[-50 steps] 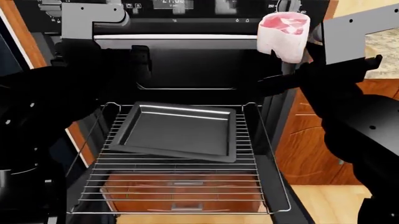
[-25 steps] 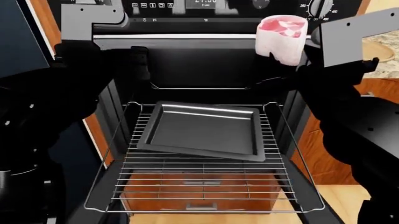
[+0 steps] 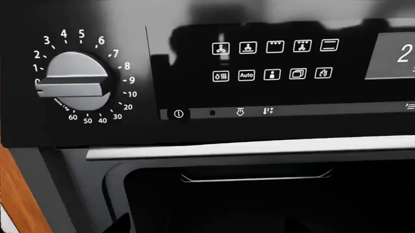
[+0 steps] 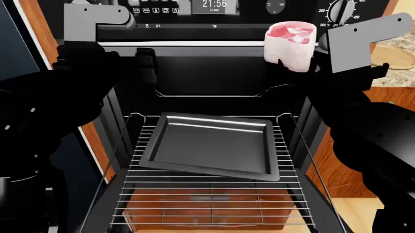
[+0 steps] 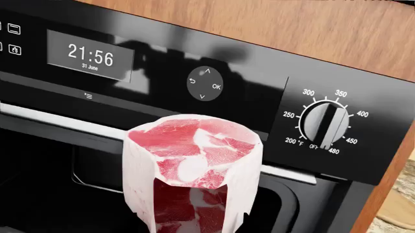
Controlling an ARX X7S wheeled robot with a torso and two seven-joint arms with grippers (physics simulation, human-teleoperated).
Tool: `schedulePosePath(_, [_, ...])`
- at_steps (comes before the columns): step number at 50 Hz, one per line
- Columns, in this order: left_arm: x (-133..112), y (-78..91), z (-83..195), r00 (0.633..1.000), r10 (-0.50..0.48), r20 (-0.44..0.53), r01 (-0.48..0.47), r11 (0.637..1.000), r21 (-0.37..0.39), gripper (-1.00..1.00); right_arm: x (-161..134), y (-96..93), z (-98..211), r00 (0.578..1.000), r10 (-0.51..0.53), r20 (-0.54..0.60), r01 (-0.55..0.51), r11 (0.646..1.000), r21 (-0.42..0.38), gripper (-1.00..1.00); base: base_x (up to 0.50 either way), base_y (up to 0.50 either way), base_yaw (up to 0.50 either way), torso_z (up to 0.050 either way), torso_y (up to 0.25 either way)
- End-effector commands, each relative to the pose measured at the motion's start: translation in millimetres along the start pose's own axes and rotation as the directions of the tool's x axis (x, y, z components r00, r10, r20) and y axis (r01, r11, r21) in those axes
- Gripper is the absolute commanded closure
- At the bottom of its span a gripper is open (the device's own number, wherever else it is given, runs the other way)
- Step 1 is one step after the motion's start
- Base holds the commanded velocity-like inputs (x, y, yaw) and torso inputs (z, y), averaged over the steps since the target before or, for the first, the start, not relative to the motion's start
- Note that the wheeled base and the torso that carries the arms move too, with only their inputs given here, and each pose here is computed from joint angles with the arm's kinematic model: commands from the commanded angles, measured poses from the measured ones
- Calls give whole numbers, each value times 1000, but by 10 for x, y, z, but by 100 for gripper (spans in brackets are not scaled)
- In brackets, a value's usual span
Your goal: Place the steak on the rack of the oven.
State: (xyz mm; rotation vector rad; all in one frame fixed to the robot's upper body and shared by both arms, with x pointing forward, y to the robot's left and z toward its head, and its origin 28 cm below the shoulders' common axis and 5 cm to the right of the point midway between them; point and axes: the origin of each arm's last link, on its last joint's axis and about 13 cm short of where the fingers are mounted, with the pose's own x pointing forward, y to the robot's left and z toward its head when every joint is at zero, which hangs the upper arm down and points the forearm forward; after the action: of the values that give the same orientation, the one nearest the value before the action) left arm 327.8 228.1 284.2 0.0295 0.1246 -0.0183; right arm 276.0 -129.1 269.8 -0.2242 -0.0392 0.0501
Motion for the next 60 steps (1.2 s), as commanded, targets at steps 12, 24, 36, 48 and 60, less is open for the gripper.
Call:
schedulePosePath(12, [-6,1,-2,1000,1,0,-1,1000,0,-100,-16,13,-48,1000,9,-4,-9,1000,-13,100,127,0,0,0,1])
schedulePosePath(24, [-8,1,-4,1000,0,1,0,1000,0,-100,-9,34,-134,1000,9,-19,-10,1000,-26,100,0,0,0,0,1])
schedulePosePath(36, [-18,10,-9,1000,4,0,-4,1000,-2,-100,3,79,-249,998,29,-52,-31,999,-23,100,0,0,0,0,0])
schedulePosePath(48, [-15,12,-15,1000,3,-2,-3,1000,-4,-100,21,151,-371,995,60,-74,-61,998,-4,100,0,0,0,0,1])
schedulePosePath(60, [-7,8,-17,1000,3,-4,-3,1000,-3,-100,31,187,-488,993,73,-97,-73,997,6,100,0,0,0,1,0])
